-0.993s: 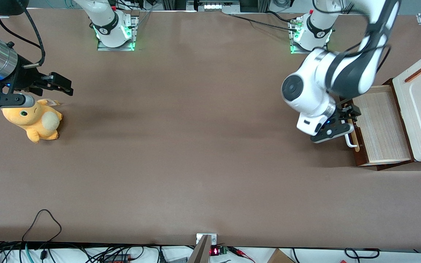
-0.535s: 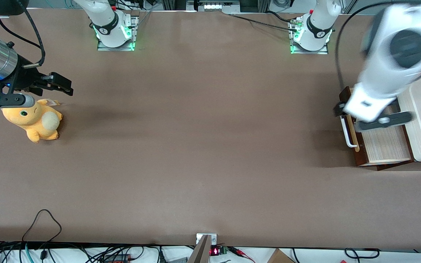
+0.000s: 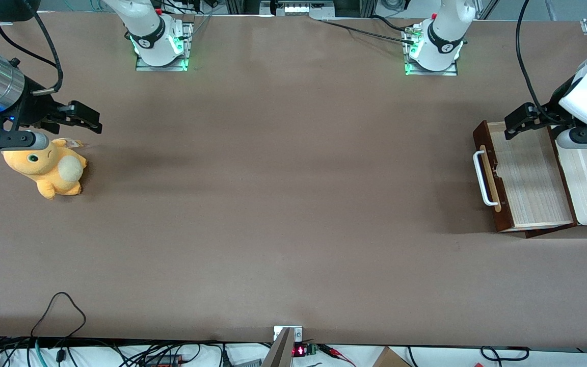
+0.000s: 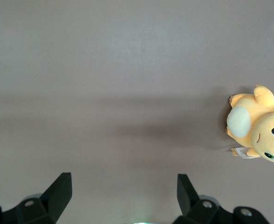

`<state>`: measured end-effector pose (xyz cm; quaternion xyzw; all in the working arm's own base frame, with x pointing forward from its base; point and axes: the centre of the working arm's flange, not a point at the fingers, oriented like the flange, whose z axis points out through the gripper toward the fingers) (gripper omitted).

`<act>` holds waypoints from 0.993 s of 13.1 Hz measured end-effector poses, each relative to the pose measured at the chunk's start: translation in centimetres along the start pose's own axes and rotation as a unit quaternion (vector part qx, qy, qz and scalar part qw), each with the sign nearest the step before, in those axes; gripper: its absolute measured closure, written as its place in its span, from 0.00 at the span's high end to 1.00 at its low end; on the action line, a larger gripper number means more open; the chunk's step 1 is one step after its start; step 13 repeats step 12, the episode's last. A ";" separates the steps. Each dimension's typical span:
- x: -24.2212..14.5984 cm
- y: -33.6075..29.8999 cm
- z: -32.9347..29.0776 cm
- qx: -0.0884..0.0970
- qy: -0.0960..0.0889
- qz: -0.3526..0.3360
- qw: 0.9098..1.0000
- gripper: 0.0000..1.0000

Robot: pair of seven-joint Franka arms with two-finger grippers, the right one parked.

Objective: Open lower drawer with left arm only
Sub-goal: 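Open the left gripper and lift it away from the handle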

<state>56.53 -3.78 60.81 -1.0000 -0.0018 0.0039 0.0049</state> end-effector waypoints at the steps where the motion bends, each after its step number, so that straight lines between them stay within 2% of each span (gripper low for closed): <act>1: 0.0 -0.2 0.1 -0.002 -0.001 0.005 1.000 1.00; 13: 0.0 -0.4 0.1 -0.004 -0.002 0.009 1.000 1.00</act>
